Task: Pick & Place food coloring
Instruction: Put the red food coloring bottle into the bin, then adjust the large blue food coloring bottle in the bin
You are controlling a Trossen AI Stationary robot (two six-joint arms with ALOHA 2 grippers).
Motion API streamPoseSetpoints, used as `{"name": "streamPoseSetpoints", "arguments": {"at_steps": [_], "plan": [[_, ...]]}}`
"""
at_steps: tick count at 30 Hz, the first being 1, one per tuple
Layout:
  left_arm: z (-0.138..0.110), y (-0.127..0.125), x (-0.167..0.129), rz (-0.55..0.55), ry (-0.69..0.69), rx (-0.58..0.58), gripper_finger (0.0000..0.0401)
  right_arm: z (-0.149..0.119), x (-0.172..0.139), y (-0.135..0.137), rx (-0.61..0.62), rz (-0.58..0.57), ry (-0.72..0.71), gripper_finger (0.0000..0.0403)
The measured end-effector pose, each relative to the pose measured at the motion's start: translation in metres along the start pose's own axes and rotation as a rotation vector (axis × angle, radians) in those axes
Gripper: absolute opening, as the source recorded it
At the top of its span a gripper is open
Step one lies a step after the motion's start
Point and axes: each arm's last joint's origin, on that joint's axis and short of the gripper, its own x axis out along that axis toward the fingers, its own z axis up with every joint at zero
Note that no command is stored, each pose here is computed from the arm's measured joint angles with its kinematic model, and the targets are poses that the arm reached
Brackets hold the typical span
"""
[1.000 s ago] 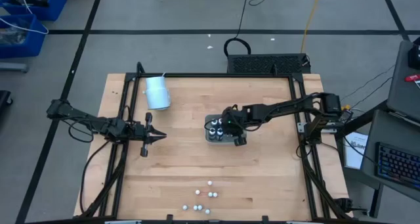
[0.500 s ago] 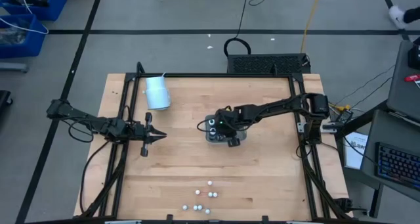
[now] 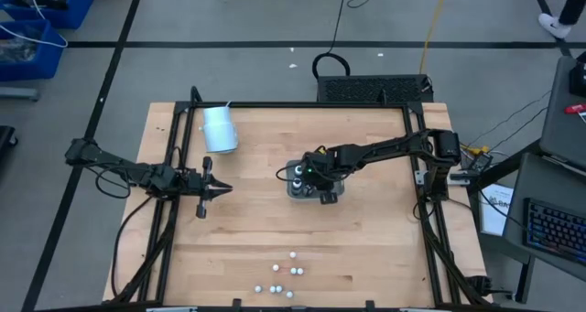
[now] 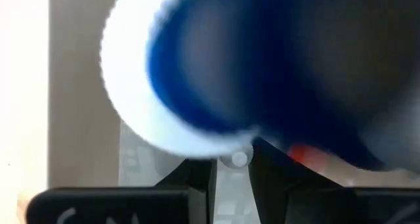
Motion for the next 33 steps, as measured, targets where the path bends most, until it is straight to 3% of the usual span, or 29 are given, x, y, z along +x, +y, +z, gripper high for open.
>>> {"name": "streamPoseSetpoints", "arguments": {"at_steps": [6,15,33], "plan": [[0.0,0.0,0.0,0.0,0.0,-0.002,0.0035,0.0,0.0,0.0,0.0,0.002,0.003,0.0062],[0.0,0.0,0.0,0.0,0.0,-0.006,0.0035,-0.004,0.0,0.001,0.011,0.014,0.067,0.0108],[0.0,0.0,0.0,-0.002,0.0,-0.028,0.0035,0.025,-0.036,0.005,-0.017,-0.041,-0.045,0.0118]]}}
